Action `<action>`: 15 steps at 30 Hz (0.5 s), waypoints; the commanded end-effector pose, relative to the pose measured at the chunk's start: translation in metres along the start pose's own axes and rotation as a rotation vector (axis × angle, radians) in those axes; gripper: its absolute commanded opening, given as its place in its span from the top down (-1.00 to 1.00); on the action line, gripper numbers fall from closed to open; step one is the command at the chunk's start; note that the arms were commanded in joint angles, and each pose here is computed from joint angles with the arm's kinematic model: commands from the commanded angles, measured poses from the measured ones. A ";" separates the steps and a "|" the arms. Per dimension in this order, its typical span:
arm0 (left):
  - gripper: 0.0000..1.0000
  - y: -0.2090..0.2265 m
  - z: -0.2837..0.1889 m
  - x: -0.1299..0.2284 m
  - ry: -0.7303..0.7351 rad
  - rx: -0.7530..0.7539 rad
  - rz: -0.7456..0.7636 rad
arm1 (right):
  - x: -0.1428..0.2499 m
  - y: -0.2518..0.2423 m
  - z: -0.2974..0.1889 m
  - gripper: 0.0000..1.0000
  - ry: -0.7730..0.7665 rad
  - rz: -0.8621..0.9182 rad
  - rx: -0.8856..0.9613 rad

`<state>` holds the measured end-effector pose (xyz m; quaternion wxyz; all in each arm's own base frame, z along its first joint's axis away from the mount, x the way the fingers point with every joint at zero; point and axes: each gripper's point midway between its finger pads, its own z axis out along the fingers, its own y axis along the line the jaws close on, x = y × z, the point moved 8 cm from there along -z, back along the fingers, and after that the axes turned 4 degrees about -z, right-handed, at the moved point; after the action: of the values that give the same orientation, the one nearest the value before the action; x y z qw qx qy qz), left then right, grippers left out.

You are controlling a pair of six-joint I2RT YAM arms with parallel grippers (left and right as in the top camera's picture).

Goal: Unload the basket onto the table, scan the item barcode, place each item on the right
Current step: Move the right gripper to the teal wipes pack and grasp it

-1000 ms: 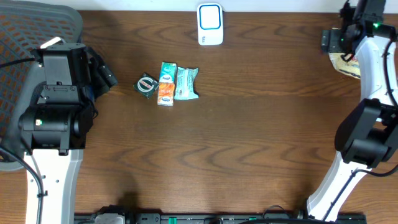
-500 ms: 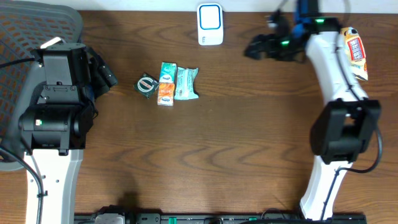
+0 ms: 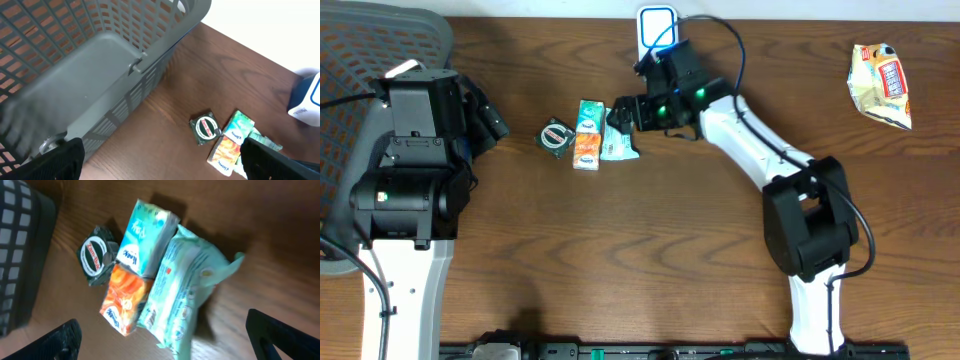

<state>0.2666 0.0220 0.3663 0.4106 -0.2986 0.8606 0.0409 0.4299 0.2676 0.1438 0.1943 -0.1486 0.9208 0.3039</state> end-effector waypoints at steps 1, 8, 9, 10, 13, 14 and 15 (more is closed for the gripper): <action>-0.96 0.002 -0.005 -0.004 -0.021 -0.002 -0.014 | 0.011 -0.004 0.010 -0.95 -0.001 0.115 0.066; -0.96 0.002 -0.005 -0.004 -0.021 -0.002 -0.014 | 0.027 -0.016 0.045 -0.95 0.047 0.127 0.060; -0.95 0.002 -0.005 -0.004 -0.021 -0.002 -0.014 | 0.030 -0.018 0.050 -0.86 0.058 0.130 0.051; -0.95 0.002 -0.005 -0.004 -0.021 -0.002 -0.014 | 0.034 -0.018 0.058 -0.74 0.080 0.134 0.015; -0.95 0.002 -0.005 -0.004 -0.021 -0.002 -0.014 | 0.040 -0.019 0.069 -0.53 0.101 0.135 -0.031; -0.96 0.002 -0.005 -0.004 -0.021 -0.002 -0.014 | 0.040 -0.019 0.070 -0.43 0.100 0.134 -0.032; -0.95 0.002 -0.005 -0.004 -0.021 -0.002 -0.014 | 0.040 -0.020 0.071 -0.10 0.101 0.134 -0.030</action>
<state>0.2665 0.0219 0.3663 0.4104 -0.2985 0.8607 0.0408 0.4305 0.2826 0.0861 0.1586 -0.1015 0.9297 0.3164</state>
